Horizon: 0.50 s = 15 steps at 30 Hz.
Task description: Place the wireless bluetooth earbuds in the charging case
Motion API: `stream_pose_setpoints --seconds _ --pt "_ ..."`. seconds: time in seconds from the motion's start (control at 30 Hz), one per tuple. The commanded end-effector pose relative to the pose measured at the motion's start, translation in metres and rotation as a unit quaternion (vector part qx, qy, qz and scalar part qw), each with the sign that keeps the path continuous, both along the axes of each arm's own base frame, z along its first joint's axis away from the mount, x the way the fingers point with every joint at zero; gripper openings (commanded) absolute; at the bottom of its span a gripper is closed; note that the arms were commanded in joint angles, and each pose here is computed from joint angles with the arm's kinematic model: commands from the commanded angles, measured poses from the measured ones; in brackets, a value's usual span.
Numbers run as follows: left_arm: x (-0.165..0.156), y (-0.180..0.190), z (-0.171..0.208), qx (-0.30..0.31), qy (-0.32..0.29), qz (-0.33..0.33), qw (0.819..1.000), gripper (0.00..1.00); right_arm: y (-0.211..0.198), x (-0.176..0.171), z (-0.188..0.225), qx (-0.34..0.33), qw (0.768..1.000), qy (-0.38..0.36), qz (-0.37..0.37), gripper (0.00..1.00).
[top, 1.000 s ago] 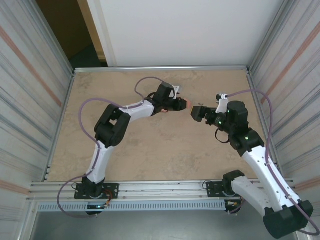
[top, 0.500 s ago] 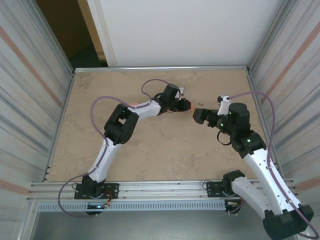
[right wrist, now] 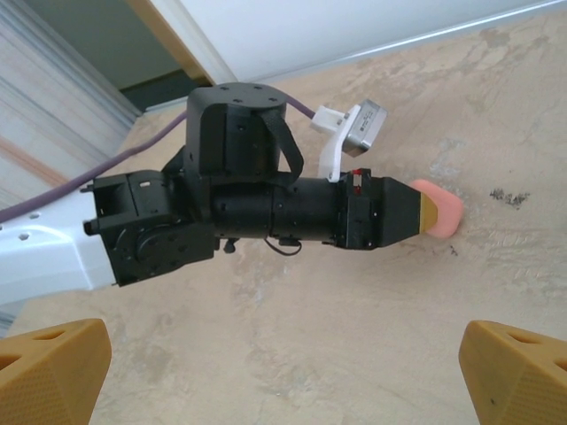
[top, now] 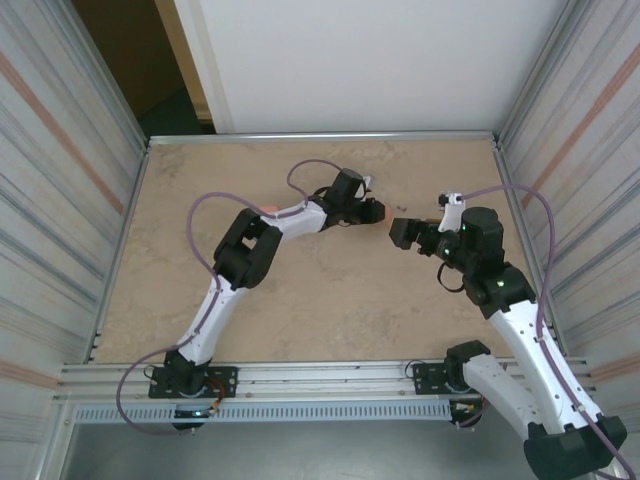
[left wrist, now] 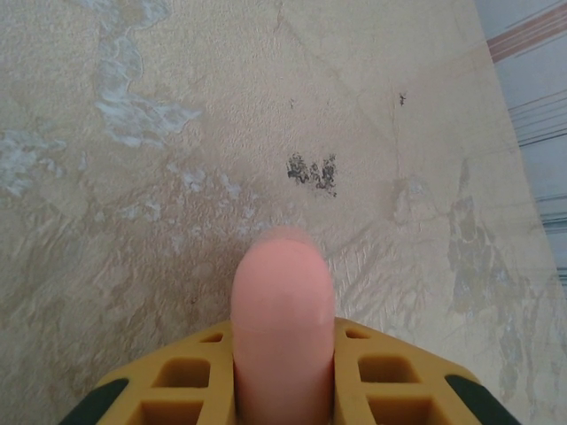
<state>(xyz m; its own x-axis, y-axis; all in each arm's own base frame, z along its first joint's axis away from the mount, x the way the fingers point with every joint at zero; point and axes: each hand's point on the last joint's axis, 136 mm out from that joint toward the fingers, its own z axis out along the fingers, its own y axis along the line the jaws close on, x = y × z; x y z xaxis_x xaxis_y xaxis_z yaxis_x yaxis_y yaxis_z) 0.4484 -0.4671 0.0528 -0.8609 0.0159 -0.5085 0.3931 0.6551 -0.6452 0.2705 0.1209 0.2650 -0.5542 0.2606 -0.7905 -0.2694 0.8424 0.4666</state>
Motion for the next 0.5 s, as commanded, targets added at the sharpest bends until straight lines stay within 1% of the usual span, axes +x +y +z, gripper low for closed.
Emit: stream_pose_setpoints --seconds 0.0,0.2,0.47 --pt "0.001 -0.003 -0.008 0.009 0.004 0.006 1.000 0.20 -0.007 -0.003 -0.007 -0.022 1.000 0.000 -0.004 0.99" --pt "0.001 -0.001 -0.010 0.018 0.003 0.006 1.000 0.34 -0.012 -0.004 -0.003 -0.036 0.999 -0.008 -0.012 0.99" --pt "0.001 0.003 -0.006 0.031 -0.004 0.009 0.999 0.39 -0.018 -0.007 -0.003 -0.047 0.999 -0.011 -0.018 1.00"
